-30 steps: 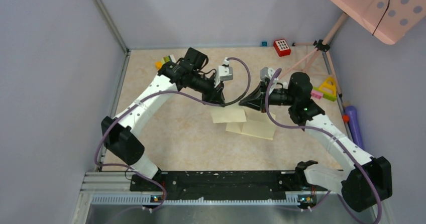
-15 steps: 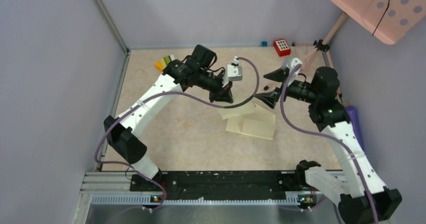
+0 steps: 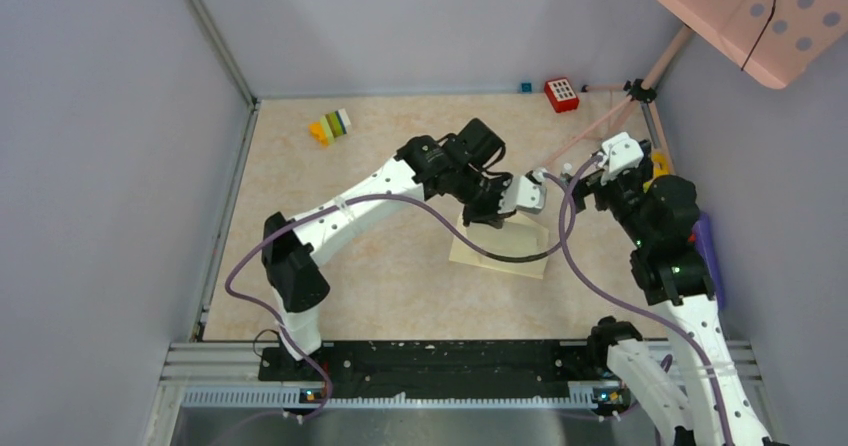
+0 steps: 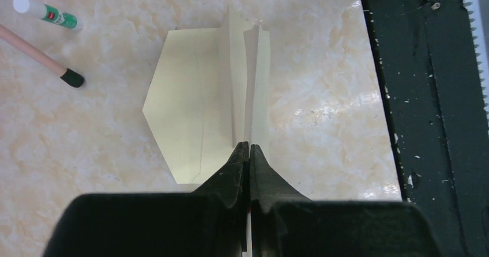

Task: Place the letter into the envelope and seal it
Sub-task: Fold the letter.

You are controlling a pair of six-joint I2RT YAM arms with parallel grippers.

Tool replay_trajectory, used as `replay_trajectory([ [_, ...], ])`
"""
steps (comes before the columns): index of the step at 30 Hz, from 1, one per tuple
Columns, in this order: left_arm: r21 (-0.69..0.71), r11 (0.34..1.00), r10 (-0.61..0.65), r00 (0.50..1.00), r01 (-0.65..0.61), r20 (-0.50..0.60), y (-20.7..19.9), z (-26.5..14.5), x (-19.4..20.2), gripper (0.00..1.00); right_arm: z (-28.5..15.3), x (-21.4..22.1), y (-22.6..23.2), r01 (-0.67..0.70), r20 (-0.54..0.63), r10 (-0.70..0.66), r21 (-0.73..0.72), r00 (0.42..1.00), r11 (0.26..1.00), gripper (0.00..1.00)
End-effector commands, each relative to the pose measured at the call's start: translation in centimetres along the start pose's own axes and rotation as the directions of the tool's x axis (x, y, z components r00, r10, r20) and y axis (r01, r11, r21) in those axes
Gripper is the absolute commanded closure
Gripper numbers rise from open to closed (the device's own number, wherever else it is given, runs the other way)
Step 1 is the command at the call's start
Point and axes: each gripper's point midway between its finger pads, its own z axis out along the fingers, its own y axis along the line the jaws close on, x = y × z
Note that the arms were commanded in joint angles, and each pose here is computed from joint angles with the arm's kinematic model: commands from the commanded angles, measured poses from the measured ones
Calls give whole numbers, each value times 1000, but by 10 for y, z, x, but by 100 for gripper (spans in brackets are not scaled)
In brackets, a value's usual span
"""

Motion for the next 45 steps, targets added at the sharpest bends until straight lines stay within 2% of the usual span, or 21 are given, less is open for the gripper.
replay_trajectory([
  [1, -77, 990, 111, 993, -114, -37, 16, -7, -15, 100, -3, 7, -39, 25, -34, -19, 203, 999, 979, 4],
  [7, -91, 980, 166, 980, -176, -107, 18, 6, -13, 100, -9, 10, -54, 29, -47, -17, 284, 999, 958, 4],
  [24, -104, 969, 202, 963, -223, -179, 21, 24, -17, 100, -11, 11, -56, 34, -43, -22, 298, 999, 954, 4],
  [35, -117, 971, 180, 962, -206, -205, 15, 27, -20, 100, -11, 12, -55, 35, -42, -24, 292, 999, 956, 4],
  [45, -146, 981, 99, 976, -129, -194, 17, 28, -29, 100, -11, 13, -55, 36, -45, -23, 297, 999, 954, 4],
])
